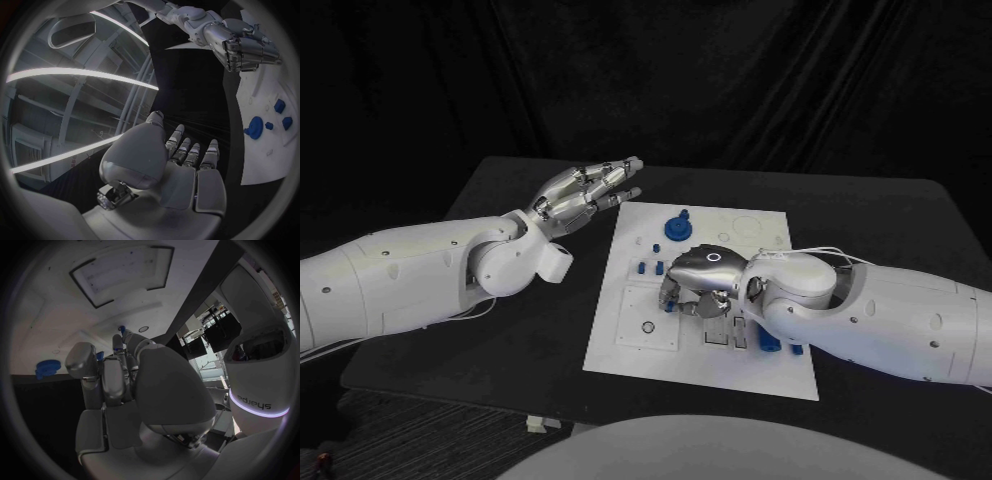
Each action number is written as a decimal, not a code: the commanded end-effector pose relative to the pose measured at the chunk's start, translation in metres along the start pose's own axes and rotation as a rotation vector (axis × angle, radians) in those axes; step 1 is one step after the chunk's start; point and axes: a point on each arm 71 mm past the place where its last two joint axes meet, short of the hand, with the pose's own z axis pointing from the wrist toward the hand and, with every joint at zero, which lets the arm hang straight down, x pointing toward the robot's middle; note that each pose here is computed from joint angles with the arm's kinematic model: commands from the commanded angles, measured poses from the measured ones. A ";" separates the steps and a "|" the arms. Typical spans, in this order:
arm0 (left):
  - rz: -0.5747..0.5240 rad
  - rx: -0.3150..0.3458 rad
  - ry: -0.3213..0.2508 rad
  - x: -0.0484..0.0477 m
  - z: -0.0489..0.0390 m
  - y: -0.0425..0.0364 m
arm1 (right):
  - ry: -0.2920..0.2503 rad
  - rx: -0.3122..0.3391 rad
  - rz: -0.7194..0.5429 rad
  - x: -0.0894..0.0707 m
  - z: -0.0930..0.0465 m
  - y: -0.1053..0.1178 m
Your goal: Assemble the parts on the task board
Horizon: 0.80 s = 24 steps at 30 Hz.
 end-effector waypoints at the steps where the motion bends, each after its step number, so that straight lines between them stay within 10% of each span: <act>1: -0.012 0.004 0.015 0.0017 0.0004 0.0005 | -0.005 0.015 0.001 0.003 0.000 -0.002; 24: -0.015 -0.002 0.019 0.0020 0.0004 0.0012 | -0.042 0.018 0.001 0.004 0.001 -0.003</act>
